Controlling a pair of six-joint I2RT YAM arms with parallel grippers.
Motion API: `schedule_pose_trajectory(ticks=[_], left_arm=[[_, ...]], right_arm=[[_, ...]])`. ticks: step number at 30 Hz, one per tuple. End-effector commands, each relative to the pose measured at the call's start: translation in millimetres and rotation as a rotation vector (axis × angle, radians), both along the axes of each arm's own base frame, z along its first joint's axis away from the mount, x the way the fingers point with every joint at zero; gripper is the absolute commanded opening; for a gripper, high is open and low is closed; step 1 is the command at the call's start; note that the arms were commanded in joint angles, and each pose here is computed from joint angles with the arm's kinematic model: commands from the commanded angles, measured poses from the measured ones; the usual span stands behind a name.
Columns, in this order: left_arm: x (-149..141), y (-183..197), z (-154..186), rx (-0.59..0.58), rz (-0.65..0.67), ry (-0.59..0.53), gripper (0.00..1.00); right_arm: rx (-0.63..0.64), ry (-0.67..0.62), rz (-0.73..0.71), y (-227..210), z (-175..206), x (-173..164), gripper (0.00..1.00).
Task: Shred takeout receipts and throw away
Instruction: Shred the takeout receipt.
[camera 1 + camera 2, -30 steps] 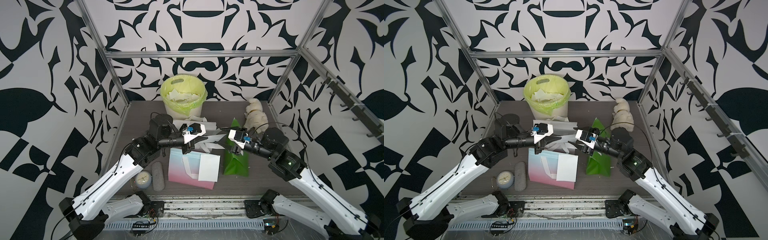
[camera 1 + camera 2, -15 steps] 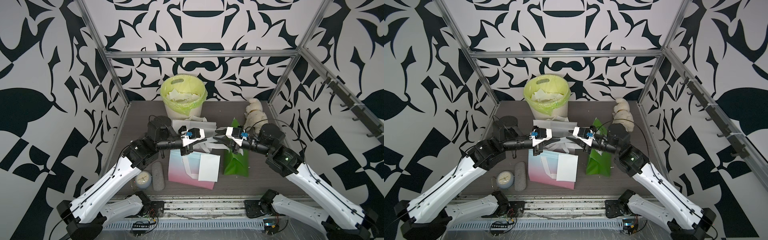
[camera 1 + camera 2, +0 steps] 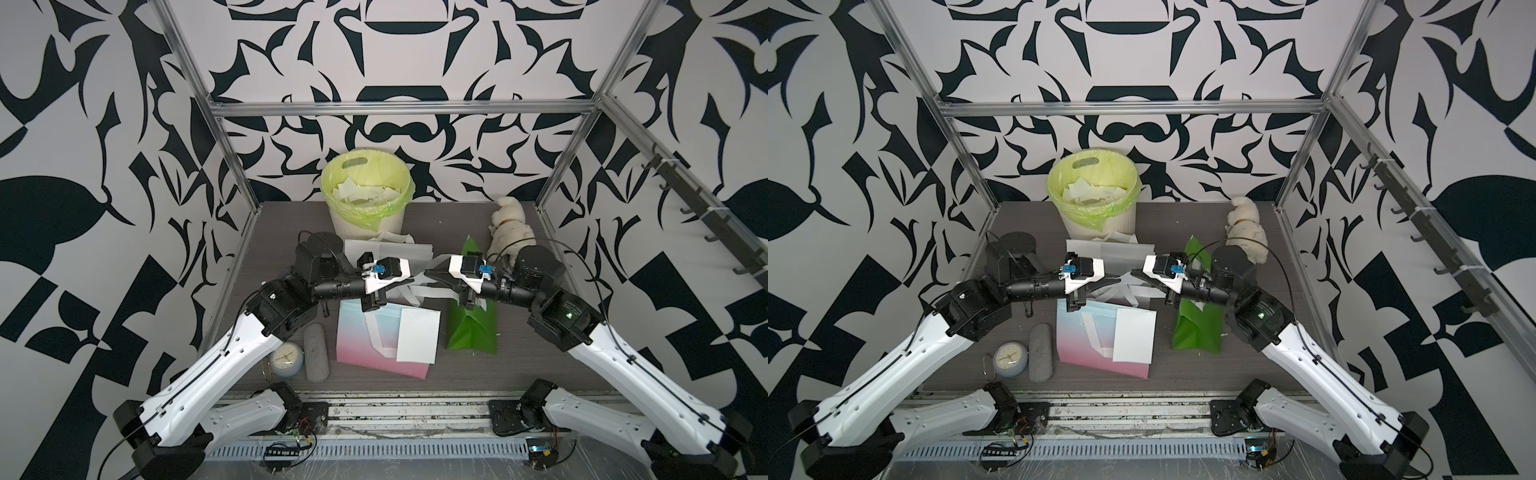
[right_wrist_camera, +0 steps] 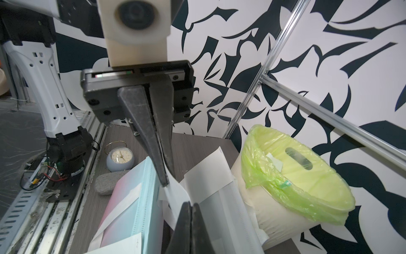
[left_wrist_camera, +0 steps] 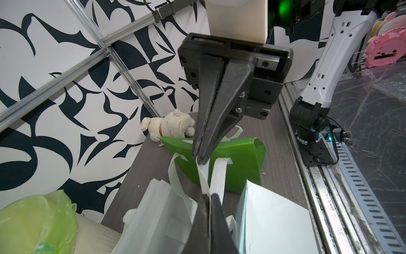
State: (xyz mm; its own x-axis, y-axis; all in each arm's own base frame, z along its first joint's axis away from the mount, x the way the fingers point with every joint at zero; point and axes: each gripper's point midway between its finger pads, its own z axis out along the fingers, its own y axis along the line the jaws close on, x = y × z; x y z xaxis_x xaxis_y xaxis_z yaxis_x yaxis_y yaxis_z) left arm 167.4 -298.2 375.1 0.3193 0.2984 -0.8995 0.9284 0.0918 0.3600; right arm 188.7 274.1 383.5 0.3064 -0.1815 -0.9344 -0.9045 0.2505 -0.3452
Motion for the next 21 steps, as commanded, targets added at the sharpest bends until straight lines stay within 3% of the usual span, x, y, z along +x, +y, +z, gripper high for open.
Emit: schedule_pose_trajectory(ticks=[1,4,7,11,16,21], left_arm=[[-3,0,0,-0.002,-0.008,0.000,0.00],[-3,0,4,-0.018,0.000,-0.002,0.04],[-3,1,8,-0.041,0.008,0.009,0.29],[-6,0,20,-0.097,0.004,0.029,0.43],[-14,-5,28,-0.135,-0.049,0.079,0.45],[-13,-8,28,-0.135,-0.057,0.108,0.40]], right_arm=[[0.052,-0.047,0.029,0,24,-8,0.00],[0.049,-0.047,0.035,0,23,-9,0.00],[0.044,-0.061,0.041,0,21,-11,0.00],[0.034,-0.086,0.067,-1,19,-18,0.00],[0.032,-0.113,0.088,-2,19,-24,0.00],[0.028,-0.122,0.090,-2,18,-24,0.00]])
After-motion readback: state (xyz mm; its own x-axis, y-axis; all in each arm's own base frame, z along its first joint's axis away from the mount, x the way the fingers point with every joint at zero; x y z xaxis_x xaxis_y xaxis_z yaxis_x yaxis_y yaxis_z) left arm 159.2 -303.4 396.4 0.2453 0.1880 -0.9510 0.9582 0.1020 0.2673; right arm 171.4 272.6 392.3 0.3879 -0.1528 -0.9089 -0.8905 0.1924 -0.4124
